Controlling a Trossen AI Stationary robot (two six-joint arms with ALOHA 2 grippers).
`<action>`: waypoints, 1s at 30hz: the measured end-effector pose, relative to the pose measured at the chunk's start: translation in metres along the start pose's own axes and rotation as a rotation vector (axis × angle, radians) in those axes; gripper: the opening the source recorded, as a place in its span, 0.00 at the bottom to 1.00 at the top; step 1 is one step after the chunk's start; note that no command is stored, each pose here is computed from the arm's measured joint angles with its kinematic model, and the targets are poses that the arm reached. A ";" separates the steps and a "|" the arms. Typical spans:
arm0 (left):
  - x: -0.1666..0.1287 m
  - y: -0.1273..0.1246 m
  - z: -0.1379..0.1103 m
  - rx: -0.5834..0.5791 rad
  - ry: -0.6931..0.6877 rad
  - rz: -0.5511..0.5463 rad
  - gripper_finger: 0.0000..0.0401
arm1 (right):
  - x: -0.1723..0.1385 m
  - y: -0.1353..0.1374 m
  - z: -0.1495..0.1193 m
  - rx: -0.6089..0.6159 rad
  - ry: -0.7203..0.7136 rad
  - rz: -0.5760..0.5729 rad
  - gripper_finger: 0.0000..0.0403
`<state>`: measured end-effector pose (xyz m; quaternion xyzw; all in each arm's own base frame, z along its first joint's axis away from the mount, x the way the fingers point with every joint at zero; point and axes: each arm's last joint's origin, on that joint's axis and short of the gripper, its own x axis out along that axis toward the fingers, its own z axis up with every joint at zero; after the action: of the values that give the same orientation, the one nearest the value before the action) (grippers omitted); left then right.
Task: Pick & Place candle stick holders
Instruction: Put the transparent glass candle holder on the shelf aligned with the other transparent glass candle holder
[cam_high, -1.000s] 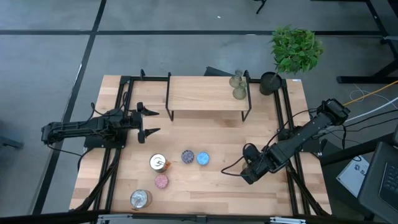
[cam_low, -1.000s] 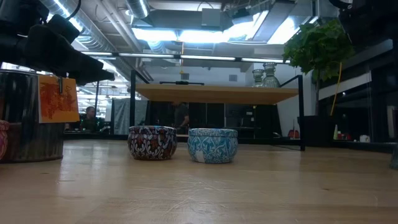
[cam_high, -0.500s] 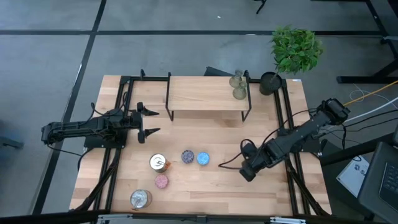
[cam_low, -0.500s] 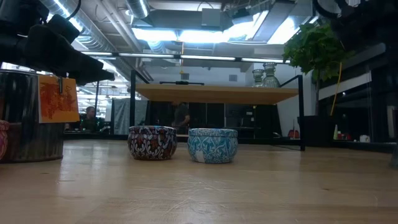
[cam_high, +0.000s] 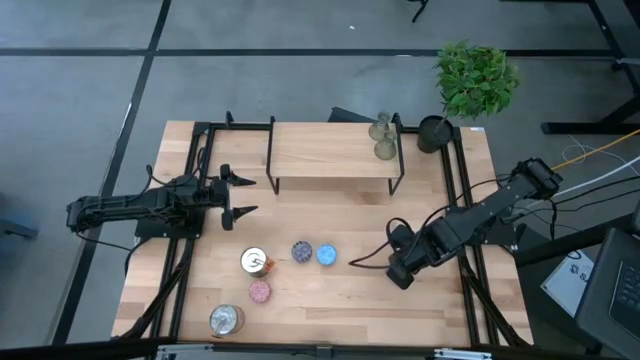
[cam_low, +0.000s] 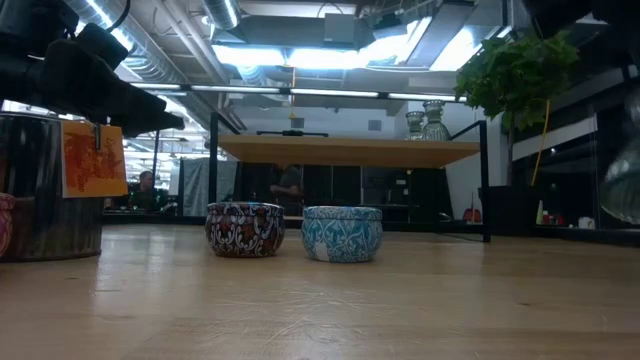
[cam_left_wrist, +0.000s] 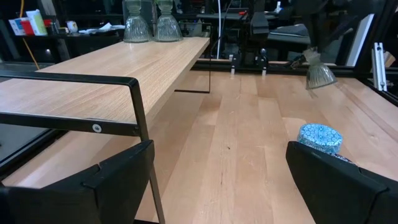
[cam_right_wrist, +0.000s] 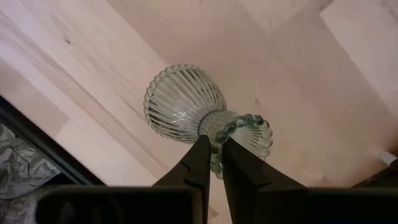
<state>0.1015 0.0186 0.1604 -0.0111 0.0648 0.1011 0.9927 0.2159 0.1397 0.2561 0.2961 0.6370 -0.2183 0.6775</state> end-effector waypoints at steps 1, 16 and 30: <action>0.000 0.000 0.000 0.000 0.000 0.000 0.91 | -0.002 0.001 0.001 0.001 -0.010 0.001 0.09; 0.000 0.000 0.000 0.000 0.000 0.000 0.91 | -0.023 -0.002 0.016 -0.049 -0.074 -0.022 0.09; 0.000 0.000 0.000 0.000 0.000 0.000 0.91 | -0.070 -0.003 0.044 -0.179 -0.358 -0.078 0.09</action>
<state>0.1014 0.0186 0.1605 -0.0110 0.0648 0.1012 0.9927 0.2397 0.1024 0.3260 0.1663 0.5343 -0.2358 0.7945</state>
